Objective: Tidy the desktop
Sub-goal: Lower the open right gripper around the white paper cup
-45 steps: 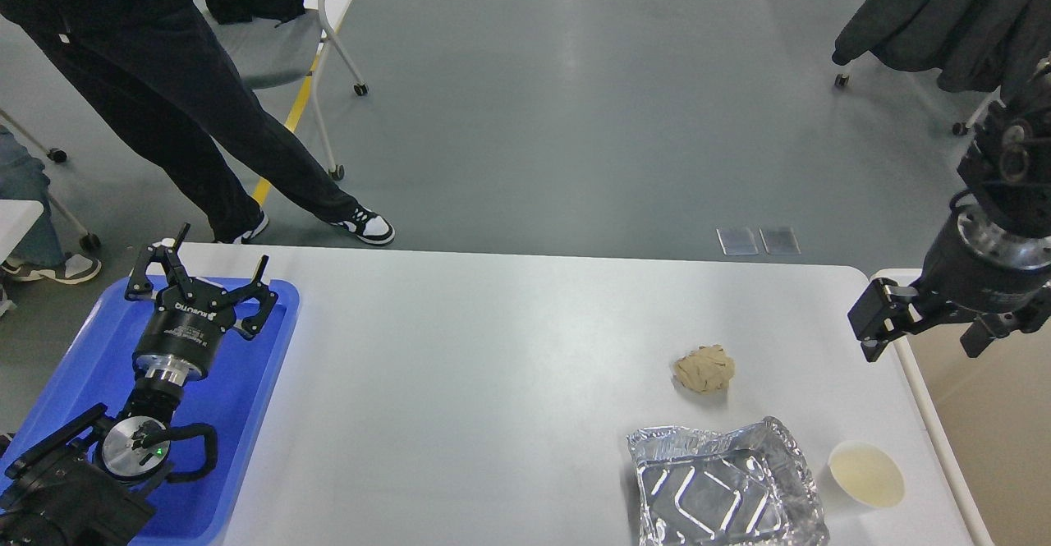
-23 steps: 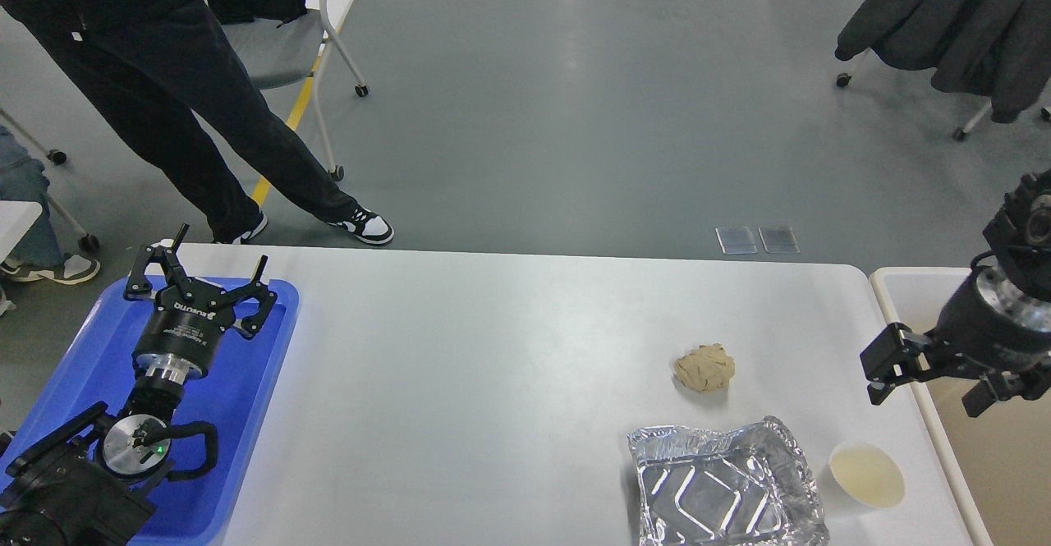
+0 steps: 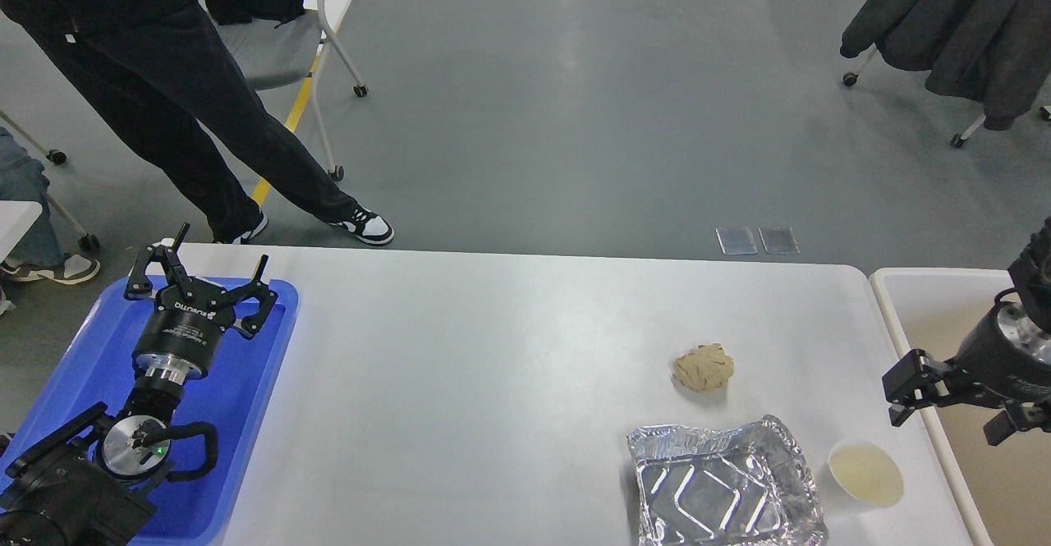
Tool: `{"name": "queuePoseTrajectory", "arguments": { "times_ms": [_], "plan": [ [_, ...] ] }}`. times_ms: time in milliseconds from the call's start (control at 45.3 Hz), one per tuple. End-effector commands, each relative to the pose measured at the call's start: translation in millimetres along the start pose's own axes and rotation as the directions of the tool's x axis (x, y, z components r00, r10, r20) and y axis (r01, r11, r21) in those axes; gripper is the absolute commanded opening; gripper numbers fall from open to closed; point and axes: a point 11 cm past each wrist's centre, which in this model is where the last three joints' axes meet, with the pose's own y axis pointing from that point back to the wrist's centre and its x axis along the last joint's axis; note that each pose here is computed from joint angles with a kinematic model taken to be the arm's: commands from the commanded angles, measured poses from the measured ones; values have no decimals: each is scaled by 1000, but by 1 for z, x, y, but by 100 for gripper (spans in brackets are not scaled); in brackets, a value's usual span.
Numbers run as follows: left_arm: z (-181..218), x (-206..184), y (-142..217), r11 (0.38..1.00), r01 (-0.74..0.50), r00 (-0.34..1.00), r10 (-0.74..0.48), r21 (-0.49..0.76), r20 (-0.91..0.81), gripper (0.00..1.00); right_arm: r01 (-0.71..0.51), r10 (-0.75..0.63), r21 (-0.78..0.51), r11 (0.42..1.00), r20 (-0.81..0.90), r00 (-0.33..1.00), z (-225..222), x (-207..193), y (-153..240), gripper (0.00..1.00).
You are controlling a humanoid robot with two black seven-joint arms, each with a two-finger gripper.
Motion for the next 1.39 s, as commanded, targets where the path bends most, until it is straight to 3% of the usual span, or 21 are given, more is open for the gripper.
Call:
{"name": "queuePoseTrajectory", "arguments": {
  "times_ms": [0, 375, 486, 1369],
  "plan": [
    [0, 0, 0, 1000, -1, 1000, 1, -1, 0, 99, 9, -9, -1, 1000, -33, 999, 0, -10, -27, 94],
    [0, 0, 0, 1000, -1, 1000, 1, 1, 0, 99, -70, 71, 51, 996, -19, 997, -11, -10, -48, 94],
    [0, 0, 0, 1000, -1, 1000, 1, 1, 0, 99, -75, 76, 72, 995, -2, 997, -14, -12, -54, 100],
    [0, 0, 0, 1000, -1, 1000, 1, 1, 0, 99, -62, 60, 58, 996, 29, 998, 0, -21, -64, 100]
  ]
}}
